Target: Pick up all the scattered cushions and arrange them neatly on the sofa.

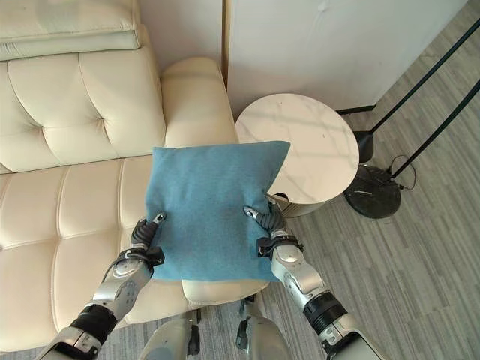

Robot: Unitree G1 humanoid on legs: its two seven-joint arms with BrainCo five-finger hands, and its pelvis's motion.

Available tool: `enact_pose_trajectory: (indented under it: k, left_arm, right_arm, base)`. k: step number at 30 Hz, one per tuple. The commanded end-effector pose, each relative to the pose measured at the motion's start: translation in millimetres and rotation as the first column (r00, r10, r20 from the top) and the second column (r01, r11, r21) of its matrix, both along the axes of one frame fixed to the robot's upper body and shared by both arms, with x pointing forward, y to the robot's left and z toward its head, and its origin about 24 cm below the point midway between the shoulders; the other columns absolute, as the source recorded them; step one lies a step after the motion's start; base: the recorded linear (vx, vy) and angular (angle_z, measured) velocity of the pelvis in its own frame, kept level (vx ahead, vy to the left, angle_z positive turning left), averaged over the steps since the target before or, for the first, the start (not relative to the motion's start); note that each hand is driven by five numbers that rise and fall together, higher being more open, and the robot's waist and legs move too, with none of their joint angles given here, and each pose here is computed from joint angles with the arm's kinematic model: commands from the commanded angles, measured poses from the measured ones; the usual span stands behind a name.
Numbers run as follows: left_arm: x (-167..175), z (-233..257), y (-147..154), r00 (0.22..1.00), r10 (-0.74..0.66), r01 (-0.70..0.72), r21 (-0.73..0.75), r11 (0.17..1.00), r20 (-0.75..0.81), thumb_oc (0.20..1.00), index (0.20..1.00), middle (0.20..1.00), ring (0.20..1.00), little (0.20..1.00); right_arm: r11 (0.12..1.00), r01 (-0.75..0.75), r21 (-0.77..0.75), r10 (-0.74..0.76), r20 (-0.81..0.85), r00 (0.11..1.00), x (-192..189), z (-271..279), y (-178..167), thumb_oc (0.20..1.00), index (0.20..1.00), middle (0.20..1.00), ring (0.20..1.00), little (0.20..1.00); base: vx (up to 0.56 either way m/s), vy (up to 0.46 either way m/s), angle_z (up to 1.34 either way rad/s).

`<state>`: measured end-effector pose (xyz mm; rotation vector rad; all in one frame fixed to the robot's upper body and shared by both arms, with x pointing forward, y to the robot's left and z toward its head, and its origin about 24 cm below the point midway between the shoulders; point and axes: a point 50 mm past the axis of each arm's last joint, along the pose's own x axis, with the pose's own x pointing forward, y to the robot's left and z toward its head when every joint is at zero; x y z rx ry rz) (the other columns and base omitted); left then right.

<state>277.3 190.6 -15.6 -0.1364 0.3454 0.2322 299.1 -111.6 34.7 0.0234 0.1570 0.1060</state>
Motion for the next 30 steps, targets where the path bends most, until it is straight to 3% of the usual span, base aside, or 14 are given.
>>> enact_pose_trajectory:
  k: [1,15,24,30]
  left_arm:
    - [17,42,-76,0.928,-0.292,0.308,-0.035,0.951,0.233,0.200,0.200,0.200,0.200,0.200]
    - [-8,45,-30,0.947,-0.181,0.190,-0.009,0.982,0.264,0.200,0.200,0.200,0.200,0.200]
    - [-15,63,-22,0.928,-0.077,0.117,-0.088,0.989,0.363,0.200,0.200,0.200,0.200,0.200]
    - [-26,66,-16,0.919,-0.097,0.129,-0.061,0.990,0.383,0.200,0.200,0.200,0.200,0.200]
  right_arm:
    - [0.953,-0.269,0.141,0.249,0.147,0.957,-12,30,64,0.200,0.200,0.200,0.200,0.200]
    - [0.963,-0.233,0.139,0.208,0.172,0.963,-21,29,37,0.200,0.200,0.200,0.200,0.200]
    - [0.969,-0.218,0.117,0.183,0.252,0.950,-23,44,19,0.200,0.200,0.200,0.200,0.200]
    - [0.969,-0.222,0.111,0.180,0.302,0.936,-34,53,6,0.200,0.200,0.200,0.200,0.200]
  base:
    - [-0.07,-0.013,0.09]
    - [-0.09,-0.149,0.29]
    - [-0.26,-0.185,0.40]
    - [-0.21,-0.063,0.70]
